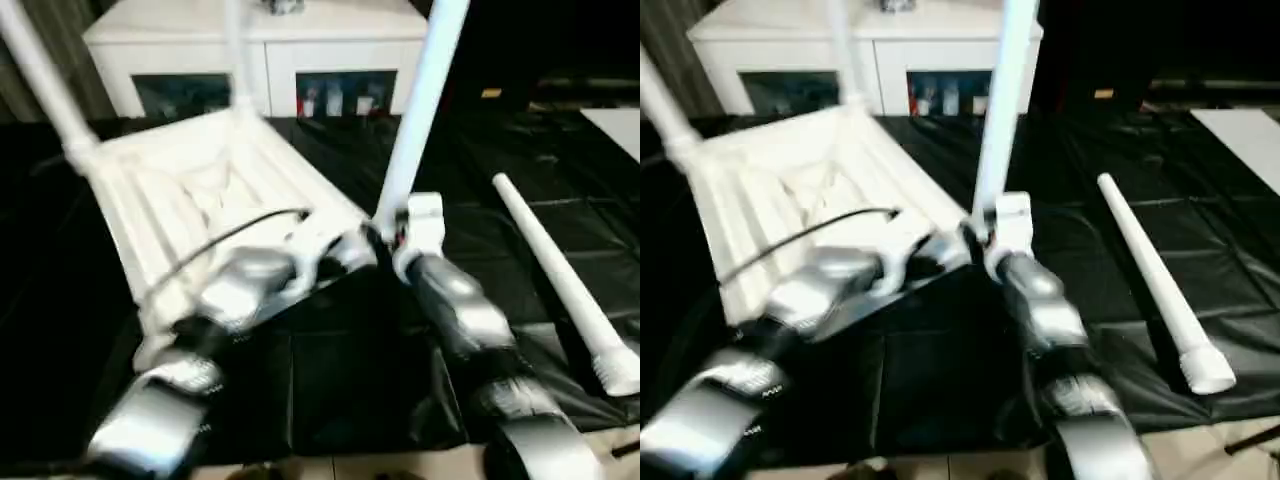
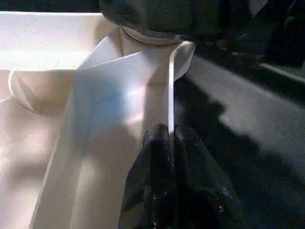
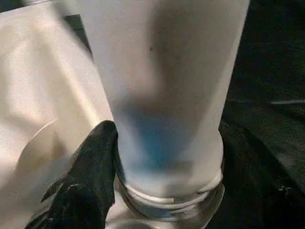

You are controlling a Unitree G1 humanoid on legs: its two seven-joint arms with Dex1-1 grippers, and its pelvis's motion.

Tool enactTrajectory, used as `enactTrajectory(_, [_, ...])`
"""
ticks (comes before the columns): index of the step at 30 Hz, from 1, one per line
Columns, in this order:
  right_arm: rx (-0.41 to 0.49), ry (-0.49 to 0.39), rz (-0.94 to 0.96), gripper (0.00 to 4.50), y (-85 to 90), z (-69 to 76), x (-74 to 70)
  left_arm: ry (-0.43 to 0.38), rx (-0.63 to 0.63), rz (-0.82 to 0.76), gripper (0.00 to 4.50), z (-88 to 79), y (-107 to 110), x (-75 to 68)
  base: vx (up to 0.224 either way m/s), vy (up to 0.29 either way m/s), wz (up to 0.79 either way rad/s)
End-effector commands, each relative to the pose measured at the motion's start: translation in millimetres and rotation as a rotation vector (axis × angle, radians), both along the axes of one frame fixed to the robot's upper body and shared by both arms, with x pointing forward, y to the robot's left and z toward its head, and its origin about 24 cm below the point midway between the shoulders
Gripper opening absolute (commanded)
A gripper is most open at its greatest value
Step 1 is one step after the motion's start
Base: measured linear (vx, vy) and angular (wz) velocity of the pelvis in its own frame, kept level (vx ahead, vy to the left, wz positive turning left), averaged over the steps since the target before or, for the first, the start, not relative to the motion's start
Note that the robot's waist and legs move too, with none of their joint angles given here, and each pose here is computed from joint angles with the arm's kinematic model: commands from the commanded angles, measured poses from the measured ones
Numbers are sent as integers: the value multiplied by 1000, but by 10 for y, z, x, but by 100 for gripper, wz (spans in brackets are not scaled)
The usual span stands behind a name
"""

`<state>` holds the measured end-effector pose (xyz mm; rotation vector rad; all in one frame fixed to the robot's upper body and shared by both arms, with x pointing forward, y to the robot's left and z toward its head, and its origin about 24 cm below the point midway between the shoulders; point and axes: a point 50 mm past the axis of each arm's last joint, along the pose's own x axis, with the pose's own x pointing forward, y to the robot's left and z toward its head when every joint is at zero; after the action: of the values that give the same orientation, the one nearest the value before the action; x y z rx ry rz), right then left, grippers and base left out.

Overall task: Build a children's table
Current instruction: Rotate leg to tighten

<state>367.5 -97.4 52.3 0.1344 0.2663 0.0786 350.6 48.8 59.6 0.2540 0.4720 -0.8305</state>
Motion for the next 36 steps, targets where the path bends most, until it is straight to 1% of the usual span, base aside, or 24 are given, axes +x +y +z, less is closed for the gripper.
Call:
enactTrajectory(1, [67, 65, -42, 272, 115, -137, -50, -94, -75, 23, 0, 248, -97, 88, 0, 0, 0])
enactTrajectory(2, [96, 36, -19, 272, 176, -96, -41, -89, -76, 14, 0, 239, -100, 80, 0, 0, 0])
enactTrajectory(3, [107, 21, -6, 272, 196, -77, -37, -87, -77, 10, 0, 234, -100, 77, 0, 0, 0])
enactTrajectory(5, [111, -8, 3, 342, 215, -40, -26, -92, -72, 1, 0, 225, -86, 76, 0, 0, 0])
enactTrajectory(7, [114, -34, 15, 342, 222, -2, -13, -108, -60, -15, 0, 220, -57, 76, 0, 0, 0])
enactTrajectory(9, [93, -67, 25, 362, 213, 42, 1, -123, -45, -35, 0, 214, -23, 75, 0, 0, 0])
enactTrajectory(10, [86, -87, 19, 377, 173, 69, 8, -134, -9, -62, 0, 200, 19, 65, 0, 0, 0])
enactTrajectory(11, [86, -87, 19, 377, 173, 69, 8, -134, -9, -62, 0, 200, 19, 65, 0, 0, 0])
enactTrajectory(12, [72, -117, 19, 387, 90, 106, 11, -137, 45, -118, 0, 164, 92, 28, 0, 0, 0])
enactTrajectory(13, [62, -136, 23, 389, 21, 129, 3, -129, 61, -150, 0, 143, 136, -3, 0, 0, 0])
enactTrajectory(15, [48, -162, 61, 408, -76, 149, -30, -119, 70, -206, 0, 121, 197, -59, 0, 0, 0])
enactTrajectory(16, [42, -166, 86, 421, -97, 150, -47, -112, 70, -217, 0, 115, 217, -75, 0, 0, 0])
enactTrajectory(18, [22, -161, 156, 429, -194, 128, -119, -99, 67, -268, 0, 98, 285, -129, 0, 0, 0])
enactTrajectory(19, [6, -147, 216, 440, -244, 105, -176, -89, 66, -286, 0, 90, 335, -156, 0, 0, 0])
enactTrajectory(20, [-2, -145, 230, 440, -257, 101, -189, -88, 63, -296, 0, 91, 342, -165, 0, 0, 0])
enactTrajectory(21, [-31, -138, 277, 446, -301, 86, -237, -87, 53, -332, 0, 97, 366, -195, 0, 0, 0])
enactTrajectory(22, [-102, -98, 429, 446, -370, 32, -379, -73, 30, -390, 0, 112, 431, -255, 0, 0, 0])
enactTrajectory(23, [-102, -98, 429, 446, -370, 32, -379, -73, 30, -390, 0, 112, 431, -255, 0, 0, 0])
enactTrajectory(24, [-118, -86, 487, 446, -390, 19, -439, -76, 21, -429, 0, 124, 447, -288, 0, 0, 0])
enactTrajectory(27, [-166, -46, 730, 446, -476, -32, -686, -43, 3, -515, 0, 141, 537, -382, 0, 0, 0])
enactTrajectory(28, [-171, -32, 776, 446, -498, -38, -743, -36, 5, -524, 0, 142, 559, -396, 0, 0, 0])
enactTrajectory(29, [-171, -32, 776, 446, -498, -38, -743, -36, 5, -524, 0, 142, 559, -396, 0, 0, 0])
enactTrajectory(30, [-174, -25, 811, 446, -546, -40, -786, -33, 10, -541, 0, 145, 581, -416, 0, 0, 0])
enactTrajectory(36, [-202, -16, 845, 446, -614, -41, -796, -20, 1, -578, 0, 150, 585, -476, 0, 0, 0])
